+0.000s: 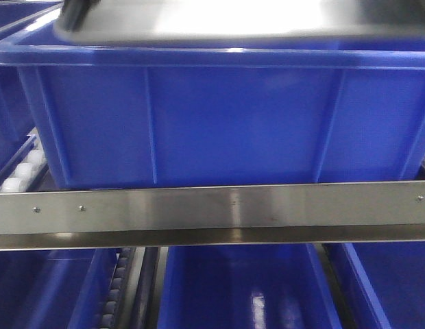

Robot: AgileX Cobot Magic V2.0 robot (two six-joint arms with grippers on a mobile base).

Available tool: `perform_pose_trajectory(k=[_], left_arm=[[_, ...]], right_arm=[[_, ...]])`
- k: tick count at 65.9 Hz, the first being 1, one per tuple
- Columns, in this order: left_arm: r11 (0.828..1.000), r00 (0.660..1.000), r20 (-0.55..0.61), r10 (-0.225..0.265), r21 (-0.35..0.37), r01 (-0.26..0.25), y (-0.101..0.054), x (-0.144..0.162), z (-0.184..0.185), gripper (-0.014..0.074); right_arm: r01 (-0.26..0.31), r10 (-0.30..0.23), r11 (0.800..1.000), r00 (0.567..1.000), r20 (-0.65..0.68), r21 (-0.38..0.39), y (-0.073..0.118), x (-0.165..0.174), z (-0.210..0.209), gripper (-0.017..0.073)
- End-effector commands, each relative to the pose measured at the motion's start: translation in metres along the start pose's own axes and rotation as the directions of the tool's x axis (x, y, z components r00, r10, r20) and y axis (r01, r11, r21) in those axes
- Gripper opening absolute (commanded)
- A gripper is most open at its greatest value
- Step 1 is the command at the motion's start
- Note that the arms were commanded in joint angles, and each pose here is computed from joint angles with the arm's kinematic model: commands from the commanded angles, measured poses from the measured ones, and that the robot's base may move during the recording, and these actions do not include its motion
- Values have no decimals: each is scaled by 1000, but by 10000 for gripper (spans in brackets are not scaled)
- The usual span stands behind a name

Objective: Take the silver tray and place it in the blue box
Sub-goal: 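Raise the tray with both grippers over the blue crate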

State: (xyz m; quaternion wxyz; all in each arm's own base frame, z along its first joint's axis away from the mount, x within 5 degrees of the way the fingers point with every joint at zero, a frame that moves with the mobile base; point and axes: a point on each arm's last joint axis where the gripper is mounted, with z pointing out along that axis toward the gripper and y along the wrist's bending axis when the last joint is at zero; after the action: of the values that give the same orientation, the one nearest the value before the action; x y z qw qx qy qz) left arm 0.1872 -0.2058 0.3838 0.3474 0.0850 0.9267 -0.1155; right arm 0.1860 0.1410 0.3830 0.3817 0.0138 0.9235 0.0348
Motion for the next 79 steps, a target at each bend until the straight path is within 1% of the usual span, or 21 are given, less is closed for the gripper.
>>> perform_pose_trajectory(k=[1,8,11,14,16,20,26,28,36,44,54,62,69,72,79], left_arm=[[982,990,141,13,183,-39,-12,-33,-16,-104],[973,985,170,6,226,-45,-11,-55,-8,-104],[971,983,183,-2,237,-42,-10,-65,-3,-104],[969,983,186,1,244,-47,-9,-70,4,-104],[968,980,197,-9,249,-41,-7,-76,8,-104],[968,978,207,-8,249,-45,-5,-83,19,-104],[970,970,244,-16,239,-44,-1,-93,35,-104],[970,962,274,-25,239,-43,2,-98,40,-104],[972,942,329,-58,234,-22,12,-111,65,-104],[974,923,376,-80,226,-7,22,-120,87,-104],[976,917,389,-90,218,4,28,-123,109,-104],[977,923,375,-87,212,6,28,-122,116,-104],[976,919,385,-89,217,4,28,-122,116,-104],[977,916,392,-84,215,-2,28,-123,116,-104],[981,913,404,-50,191,-31,29,-123,116,-104]], right_arm=[[21,7,984,988,157,-175,14,-31,-13,58],[22,16,980,982,190,-197,19,-50,-1,58],[24,19,979,978,208,-203,21,-59,7,58],[26,23,977,974,226,-214,23,-66,12,58],[38,18,975,969,247,-220,24,-73,18,58],[53,20,970,956,294,-236,27,-85,27,58],[46,46,966,938,344,-256,29,-101,45,58],[42,53,966,934,355,-256,29,-106,54,58],[38,72,963,916,394,-266,26,-119,81,58],[30,76,966,916,395,-257,21,-123,106,58],[26,62,972,930,361,-234,22,-119,127,58],[29,55,973,935,349,-231,23,-117,135,58],[30,53,973,938,344,-229,24,-116,138,58],[30,52,973,938,343,-229,24,-116,139,58],[34,47,974,937,346,-225,24,-116,139,58]])
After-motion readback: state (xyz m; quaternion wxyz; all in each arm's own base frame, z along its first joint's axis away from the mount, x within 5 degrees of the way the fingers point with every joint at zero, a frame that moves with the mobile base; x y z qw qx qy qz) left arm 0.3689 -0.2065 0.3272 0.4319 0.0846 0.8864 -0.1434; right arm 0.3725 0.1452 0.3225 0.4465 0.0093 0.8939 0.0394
